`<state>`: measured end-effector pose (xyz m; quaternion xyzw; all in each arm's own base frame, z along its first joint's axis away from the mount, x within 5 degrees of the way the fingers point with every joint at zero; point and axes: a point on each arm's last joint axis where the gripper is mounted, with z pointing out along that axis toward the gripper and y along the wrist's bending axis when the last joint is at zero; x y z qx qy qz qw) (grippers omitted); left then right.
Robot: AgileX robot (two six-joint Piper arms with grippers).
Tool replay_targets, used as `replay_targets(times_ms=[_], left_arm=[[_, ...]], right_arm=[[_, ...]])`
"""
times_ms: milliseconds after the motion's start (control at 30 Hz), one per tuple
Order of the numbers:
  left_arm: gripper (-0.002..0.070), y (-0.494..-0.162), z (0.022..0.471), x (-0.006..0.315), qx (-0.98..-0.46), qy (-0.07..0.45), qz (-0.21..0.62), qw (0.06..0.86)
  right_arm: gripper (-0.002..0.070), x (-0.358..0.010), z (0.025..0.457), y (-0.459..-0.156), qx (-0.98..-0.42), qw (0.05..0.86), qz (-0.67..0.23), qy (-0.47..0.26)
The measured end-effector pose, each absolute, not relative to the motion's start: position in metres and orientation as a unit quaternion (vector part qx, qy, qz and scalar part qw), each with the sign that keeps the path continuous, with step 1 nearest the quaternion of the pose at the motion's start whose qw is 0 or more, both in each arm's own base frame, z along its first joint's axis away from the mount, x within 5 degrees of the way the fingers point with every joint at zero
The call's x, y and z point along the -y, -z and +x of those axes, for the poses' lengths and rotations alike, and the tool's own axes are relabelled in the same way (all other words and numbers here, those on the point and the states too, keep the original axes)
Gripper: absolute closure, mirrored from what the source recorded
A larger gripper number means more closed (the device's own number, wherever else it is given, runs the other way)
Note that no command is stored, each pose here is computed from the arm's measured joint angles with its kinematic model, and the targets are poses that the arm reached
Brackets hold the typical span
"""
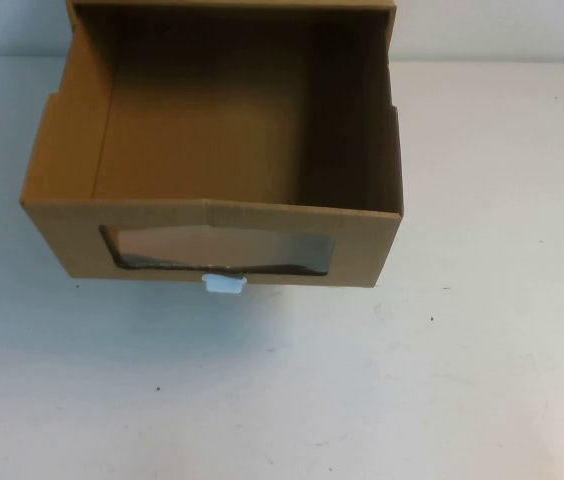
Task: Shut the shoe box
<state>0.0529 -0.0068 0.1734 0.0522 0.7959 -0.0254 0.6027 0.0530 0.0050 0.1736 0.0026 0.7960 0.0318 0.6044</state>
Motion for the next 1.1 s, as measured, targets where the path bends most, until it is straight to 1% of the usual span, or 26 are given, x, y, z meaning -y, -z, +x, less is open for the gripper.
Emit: replay_targets(times_ms=[100,167,200,233,300,367,467,567,667,767,867,967,1100], left_arm=[[0.0680,-0.180,0.054,0.010,-0.773,0.099,-0.010,0.626],[0.0680,-0.187,0.055,0.011,-0.745,0.164,-0.071,0.642],[0.0680,-0.190,0.055,0.011,-0.733,0.188,-0.095,0.647],[0.0680,-0.193,0.056,0.011,-0.720,0.205,-0.114,0.653],[0.0680,-0.197,0.056,0.009,-0.700,0.218,-0.133,0.666],[0.0680,-0.199,0.056,0.008,-0.689,0.224,-0.144,0.674],[0.0680,-0.212,0.054,0.012,-0.701,0.238,-0.131,0.659],[0.0680,-0.250,0.056,0.017,-0.726,0.237,-0.099,0.638],[0.0680,-0.291,0.068,0.024,-0.769,0.216,-0.044,0.600],[0.0680,-0.334,0.094,0.031,-0.811,0.196,0.015,0.551],[0.0680,-0.382,0.127,0.039,-0.830,0.178,0.083,0.522],[0.0680,-0.419,0.167,0.045,-0.838,0.166,0.134,0.502],[0.0680,-0.458,0.236,0.053,-0.841,0.159,0.182,0.484]], right_arm=[[0.0687,-0.005,0.053,-0.174,-0.796,0.604,0.003,-0.032],[0.0687,-0.005,0.053,-0.174,-0.796,0.604,0.003,-0.032],[0.0687,-0.005,0.053,-0.174,-0.796,0.604,0.003,-0.032],[0.0687,-0.005,0.053,-0.174,-0.796,0.604,0.003,-0.032],[0.0687,-0.005,0.053,-0.174,-0.796,0.604,0.003,-0.032],[0.0687,-0.005,0.053,-0.174,-0.796,0.604,0.003,-0.032],[0.0687,-0.005,0.053,-0.174,-0.796,0.604,0.003,-0.032],[0.0687,-0.005,0.053,-0.174,-0.796,0.604,0.003,-0.032],[0.0687,-0.005,0.053,-0.174,-0.796,0.604,0.003,-0.032],[0.0687,-0.005,0.053,-0.174,-0.796,0.604,0.003,-0.032],[0.0687,-0.005,0.053,-0.174,-0.796,0.604,0.003,-0.032],[0.0687,-0.005,0.053,-0.174,-0.796,0.604,0.003,-0.032],[0.0687,-0.005,0.053,-0.174,-0.796,0.604,0.003,-0.032]])
